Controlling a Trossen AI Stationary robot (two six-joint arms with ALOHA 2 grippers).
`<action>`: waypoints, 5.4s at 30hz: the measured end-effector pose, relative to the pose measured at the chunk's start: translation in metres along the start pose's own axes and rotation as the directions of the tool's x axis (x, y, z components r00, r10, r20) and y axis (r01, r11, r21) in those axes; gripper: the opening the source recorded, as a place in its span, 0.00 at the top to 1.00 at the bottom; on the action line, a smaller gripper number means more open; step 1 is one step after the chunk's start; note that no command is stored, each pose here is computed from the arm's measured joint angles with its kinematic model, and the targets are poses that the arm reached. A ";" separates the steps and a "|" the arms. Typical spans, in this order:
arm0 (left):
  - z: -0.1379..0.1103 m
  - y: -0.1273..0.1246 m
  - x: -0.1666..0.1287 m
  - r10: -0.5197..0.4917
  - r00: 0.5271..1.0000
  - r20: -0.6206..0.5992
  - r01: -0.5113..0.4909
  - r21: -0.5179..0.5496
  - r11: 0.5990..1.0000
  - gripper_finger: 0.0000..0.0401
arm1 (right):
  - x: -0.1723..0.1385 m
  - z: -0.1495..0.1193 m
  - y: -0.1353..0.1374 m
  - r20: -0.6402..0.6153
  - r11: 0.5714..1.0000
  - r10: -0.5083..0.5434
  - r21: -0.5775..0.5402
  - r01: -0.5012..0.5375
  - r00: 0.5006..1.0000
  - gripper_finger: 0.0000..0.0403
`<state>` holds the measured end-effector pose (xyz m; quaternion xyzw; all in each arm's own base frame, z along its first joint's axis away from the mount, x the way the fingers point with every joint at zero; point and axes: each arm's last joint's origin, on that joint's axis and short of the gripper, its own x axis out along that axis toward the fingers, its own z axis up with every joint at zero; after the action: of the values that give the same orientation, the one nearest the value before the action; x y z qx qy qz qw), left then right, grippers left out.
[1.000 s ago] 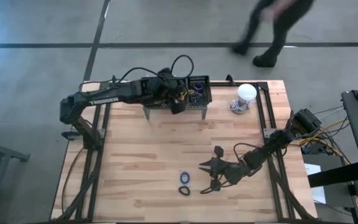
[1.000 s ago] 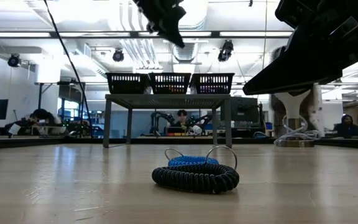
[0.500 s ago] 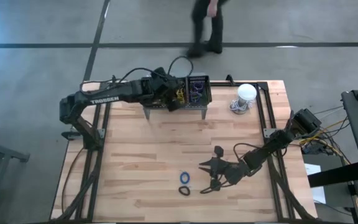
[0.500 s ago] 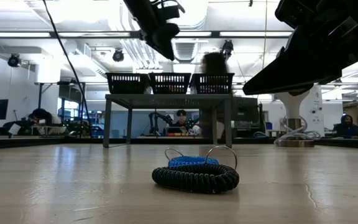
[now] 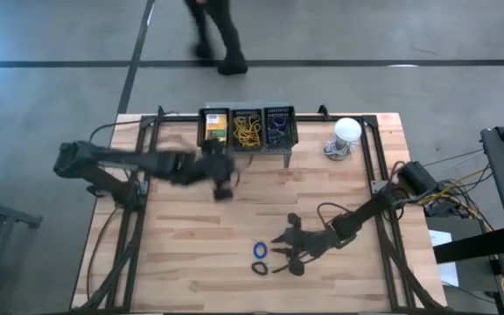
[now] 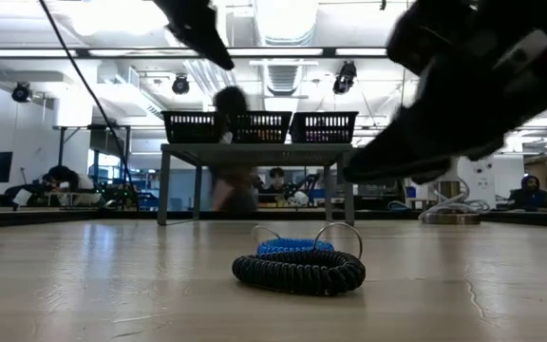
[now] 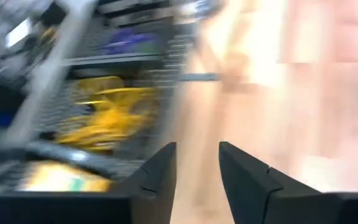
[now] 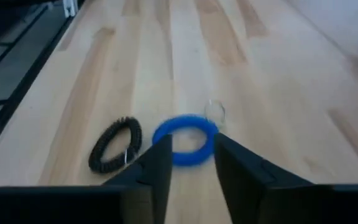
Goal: Pick & Place Office Desk Supplies
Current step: Put the blue spring key chain into the right black bin, then put the black spring key chain into the right black bin, then return to Home Position
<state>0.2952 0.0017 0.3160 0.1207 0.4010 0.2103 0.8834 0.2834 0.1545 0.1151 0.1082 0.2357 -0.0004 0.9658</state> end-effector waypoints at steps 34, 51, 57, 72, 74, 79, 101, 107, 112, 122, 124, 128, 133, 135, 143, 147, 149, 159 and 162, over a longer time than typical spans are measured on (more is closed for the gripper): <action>-0.143 -0.124 0.012 -0.307 0.895 0.323 0.332 -0.025 0.943 0.71 | 0.065 0.064 0.029 -0.508 0.958 -0.251 -0.006 0.288 0.824 0.55; -0.144 -0.124 0.012 -0.307 0.898 0.315 0.329 -0.020 0.944 0.71 | 0.061 0.035 0.020 -0.508 0.947 -0.311 -0.099 0.304 0.803 0.86; -0.147 -0.124 0.013 -0.307 0.900 0.310 0.328 -0.018 0.944 0.71 | 0.049 0.063 0.021 -0.422 0.920 -0.391 -0.185 0.344 0.818 0.95; -0.164 -0.124 0.018 -0.313 0.874 0.372 0.369 -0.087 0.926 0.71 | -0.052 0.242 -0.165 -0.083 0.657 -0.753 -0.062 0.751 0.652 0.94; -0.164 -0.124 0.018 -0.314 0.873 0.372 0.369 -0.086 0.925 0.71 | -0.062 0.252 -0.195 -0.106 0.662 -0.746 -0.016 0.749 0.657 0.91; -0.165 -0.124 0.017 -0.316 0.873 0.372 0.371 -0.084 0.925 0.71 | -0.080 0.257 -0.244 -0.167 0.706 -0.681 0.111 0.700 0.713 0.77; -0.168 -0.131 0.011 -0.350 0.858 0.376 0.380 -0.006 0.925 0.71 | -0.017 0.120 0.022 -0.209 0.999 -0.048 -0.033 0.043 0.977 0.60; -0.167 -0.131 0.011 -0.344 0.858 0.381 0.377 -0.012 0.926 0.71 | 0.036 0.054 0.061 -0.302 0.994 -0.036 0.090 0.066 0.952 0.56; -0.167 -0.130 0.011 -0.342 0.859 0.381 0.375 -0.013 0.927 0.71 | 0.073 0.043 0.074 -0.368 0.980 -0.114 0.109 0.165 0.923 0.56; -0.167 -0.131 0.011 -0.342 0.859 0.381 0.375 -0.013 0.927 0.71 | 0.087 0.044 0.084 -0.563 0.951 -0.295 -0.094 0.295 0.772 0.81; -0.167 -0.131 0.011 -0.342 0.859 0.381 0.375 -0.013 0.927 0.71 | 0.087 0.045 0.083 -0.560 0.949 -0.302 -0.102 0.298 0.772 0.88; -0.168 -0.131 0.011 -0.344 0.858 0.381 0.376 -0.011 0.926 0.71 | 0.078 0.050 0.079 -0.489 0.910 -0.411 -0.164 0.382 0.769 0.95; -0.168 -0.132 0.010 -0.350 0.855 0.382 0.381 -0.006 0.925 0.71 | 0.048 0.076 0.066 -0.260 0.793 -0.609 -0.221 0.567 0.750 0.96; -0.168 -0.132 0.010 -0.350 0.856 0.381 0.381 -0.006 0.925 0.71 | 0.032 0.104 0.057 -0.168 0.754 -0.655 -0.220 0.619 0.737 0.96; -0.167 -0.133 0.008 -0.353 0.848 0.396 0.389 -0.010 0.921 0.71 | -0.035 0.225 -0.067 -0.169 0.670 -0.741 -0.116 0.734 0.650 0.97; -0.166 -0.133 0.008 -0.353 0.846 0.400 0.390 -0.013 0.921 0.71 | -0.060 0.258 -0.141 -0.201 0.634 -0.763 -0.045 0.772 0.614 0.97; -0.166 -0.133 0.008 -0.353 0.844 0.403 0.392 -0.014 0.920 0.71 | -0.070 0.266 -0.173 -0.224 0.634 -0.753 0.004 0.774 0.618 0.97; -0.165 -0.133 0.008 -0.353 0.840 0.411 0.401 -0.032 0.916 0.71 | -0.088 0.267 -0.243 -0.341 0.717 -0.605 0.159 0.679 0.719 0.73; -0.165 -0.133 0.007 -0.353 0.840 0.412 0.410 -0.056 0.910 0.71 | -0.098 0.273 -0.233 -0.301 0.735 -0.613 0.122 0.667 0.730 0.65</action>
<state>0.2107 -0.1045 0.1532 0.0150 0.2157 0.0291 0.9759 0.3088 -0.1348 0.3471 0.1259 0.3722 -0.3484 0.8510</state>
